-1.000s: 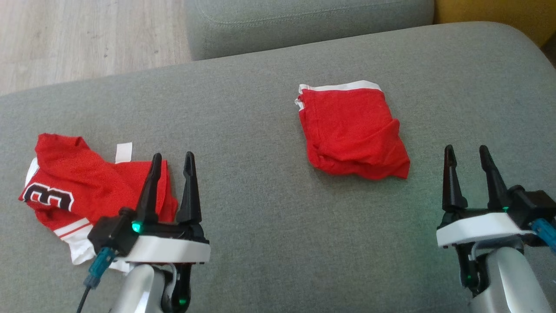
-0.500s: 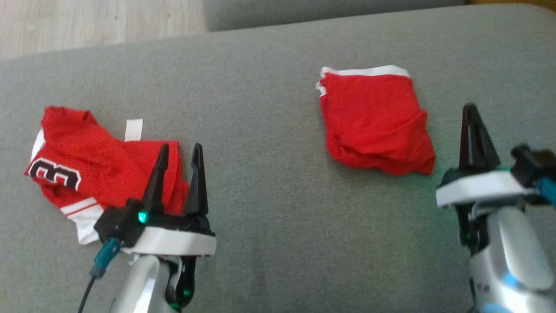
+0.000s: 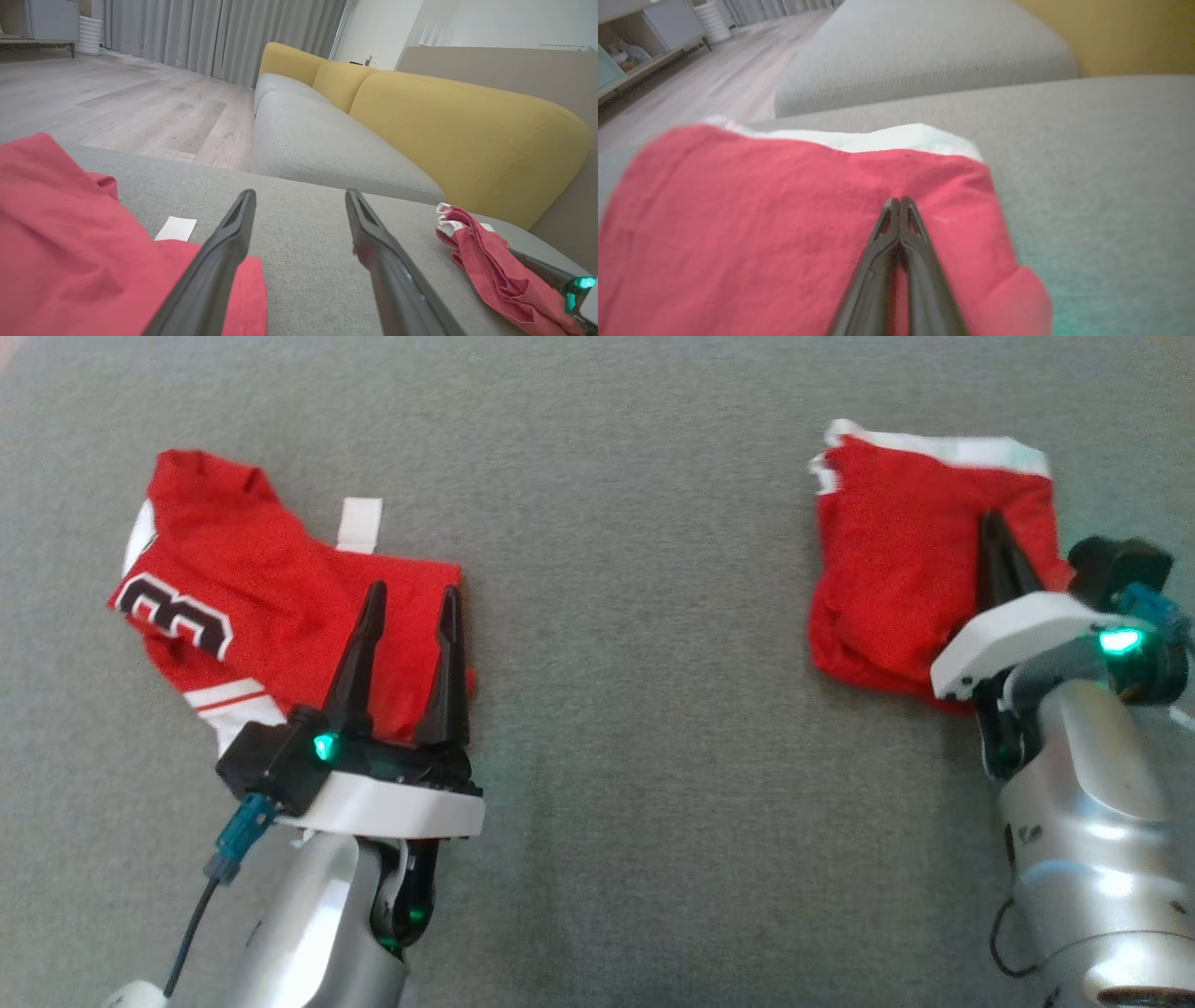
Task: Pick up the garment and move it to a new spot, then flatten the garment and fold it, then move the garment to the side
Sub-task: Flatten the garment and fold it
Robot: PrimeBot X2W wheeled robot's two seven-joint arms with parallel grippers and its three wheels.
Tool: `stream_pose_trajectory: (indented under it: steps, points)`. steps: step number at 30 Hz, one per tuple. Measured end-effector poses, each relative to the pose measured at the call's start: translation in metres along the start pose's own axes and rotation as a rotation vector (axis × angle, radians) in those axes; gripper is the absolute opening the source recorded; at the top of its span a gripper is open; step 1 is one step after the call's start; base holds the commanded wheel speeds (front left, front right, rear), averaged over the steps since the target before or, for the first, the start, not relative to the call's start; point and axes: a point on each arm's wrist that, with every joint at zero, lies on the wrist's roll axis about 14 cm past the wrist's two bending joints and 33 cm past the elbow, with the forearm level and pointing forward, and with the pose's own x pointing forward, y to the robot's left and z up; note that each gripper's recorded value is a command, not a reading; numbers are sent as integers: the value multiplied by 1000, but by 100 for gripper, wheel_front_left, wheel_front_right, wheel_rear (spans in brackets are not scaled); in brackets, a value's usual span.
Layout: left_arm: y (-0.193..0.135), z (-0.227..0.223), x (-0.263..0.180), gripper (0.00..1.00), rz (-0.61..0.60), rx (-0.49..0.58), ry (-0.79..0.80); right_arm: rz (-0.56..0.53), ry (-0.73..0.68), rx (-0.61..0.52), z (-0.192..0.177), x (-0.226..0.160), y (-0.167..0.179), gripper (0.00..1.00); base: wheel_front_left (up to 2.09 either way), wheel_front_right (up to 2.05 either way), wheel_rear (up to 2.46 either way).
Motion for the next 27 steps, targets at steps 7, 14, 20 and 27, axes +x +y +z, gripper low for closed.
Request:
stream_pose_trajectory:
  steps: [7,14,20,27]
  points:
    - [9,4,-5,100,27,2,-6,30,11,-28,-13,7,11,0,0,0,0]
    - [2,12,-6,100,9,6,-26,124,-76,-97,20,11,42,0,0,0,0]
    - [1,13,-8,100,7,8,-27,217,-32,-131,5,7,71,0,0,0,0]
    - [0,17,-10,100,15,5,-37,282,34,-159,-16,-4,89,0,0,0,0]
